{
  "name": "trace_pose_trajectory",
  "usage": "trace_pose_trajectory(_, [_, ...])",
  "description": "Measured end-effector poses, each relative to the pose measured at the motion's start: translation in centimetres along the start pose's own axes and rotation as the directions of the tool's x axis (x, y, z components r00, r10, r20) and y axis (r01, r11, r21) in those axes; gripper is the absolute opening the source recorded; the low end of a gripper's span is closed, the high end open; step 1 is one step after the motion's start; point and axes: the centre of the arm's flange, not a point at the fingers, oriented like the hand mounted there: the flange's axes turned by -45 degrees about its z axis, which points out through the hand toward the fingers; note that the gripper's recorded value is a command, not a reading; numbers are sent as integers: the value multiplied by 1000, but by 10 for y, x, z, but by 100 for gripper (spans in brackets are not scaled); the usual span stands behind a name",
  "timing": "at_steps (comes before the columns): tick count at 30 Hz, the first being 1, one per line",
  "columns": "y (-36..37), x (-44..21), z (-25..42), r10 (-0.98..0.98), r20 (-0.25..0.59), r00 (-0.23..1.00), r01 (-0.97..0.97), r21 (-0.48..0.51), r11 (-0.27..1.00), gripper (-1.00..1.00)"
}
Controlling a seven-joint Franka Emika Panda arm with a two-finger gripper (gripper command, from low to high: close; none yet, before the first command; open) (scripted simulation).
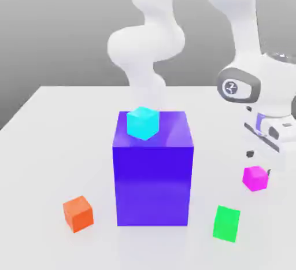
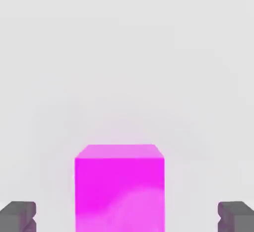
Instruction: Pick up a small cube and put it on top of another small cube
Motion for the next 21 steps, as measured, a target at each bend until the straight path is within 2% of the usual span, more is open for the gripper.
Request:
trace_pose_trajectory(1, [-1, 0, 10, -1, 0, 1000, 1, 1, 1000, 0])
trace_pose_trajectory(2, [-1, -1, 17, -1, 0, 1000, 1, 0, 1000, -100])
trace_pose_trajectory(9, [-1, -1, 18, -1, 2, 1000, 1, 1, 1000, -100])
trace_pose_trajectory(15, [-1, -1, -33, -1, 3, 1000, 1, 1, 1000, -100])
trace_pose_trajectory(17, [16, -17, -47, 84, 3, 996, -84, 0, 996, -100])
trace_pose_trajectory(21, [71, -83, -69, 381, 3, 924, -381, 0, 924, -100])
